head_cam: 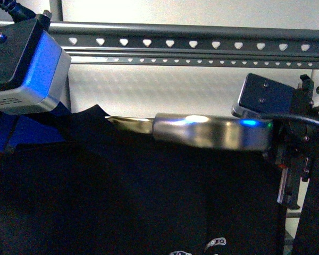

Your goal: Hang clothes on hanger

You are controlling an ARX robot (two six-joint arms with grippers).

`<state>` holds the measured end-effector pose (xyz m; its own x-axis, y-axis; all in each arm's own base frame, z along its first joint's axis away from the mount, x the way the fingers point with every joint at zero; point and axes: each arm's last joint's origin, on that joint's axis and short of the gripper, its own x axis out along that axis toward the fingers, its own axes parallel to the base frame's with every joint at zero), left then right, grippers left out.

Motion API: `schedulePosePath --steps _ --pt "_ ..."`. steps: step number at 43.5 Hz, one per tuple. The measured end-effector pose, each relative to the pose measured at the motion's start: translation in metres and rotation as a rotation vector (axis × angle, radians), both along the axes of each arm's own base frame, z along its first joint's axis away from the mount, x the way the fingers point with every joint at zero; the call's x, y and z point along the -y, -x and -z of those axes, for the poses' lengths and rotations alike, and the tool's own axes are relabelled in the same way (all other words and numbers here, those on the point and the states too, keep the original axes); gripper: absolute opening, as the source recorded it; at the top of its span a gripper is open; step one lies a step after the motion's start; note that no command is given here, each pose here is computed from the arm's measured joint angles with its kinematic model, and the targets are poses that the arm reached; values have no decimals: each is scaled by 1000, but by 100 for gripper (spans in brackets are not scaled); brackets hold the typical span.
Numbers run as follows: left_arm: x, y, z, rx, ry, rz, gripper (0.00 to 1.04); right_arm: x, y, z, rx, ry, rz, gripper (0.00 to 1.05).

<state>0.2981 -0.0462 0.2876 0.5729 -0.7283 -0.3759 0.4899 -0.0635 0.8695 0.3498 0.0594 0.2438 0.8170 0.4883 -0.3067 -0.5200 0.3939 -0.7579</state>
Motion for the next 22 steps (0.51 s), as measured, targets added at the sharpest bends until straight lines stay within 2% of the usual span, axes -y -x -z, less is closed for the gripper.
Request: schedulePosePath --steps 2,6,18,22 --pt "0 0 0 1 2 0 6 1 4 7 -13 0 -12 12" --pt "0 0 -1 12 -3 6 23 6 15 18 -46 6 -32 4" --pt "0 0 -1 13 2 17 55 29 36 31 -148 -54 -5 4" --pt "0 0 -1 13 3 17 73 48 45 42 -233 -67 42 4"
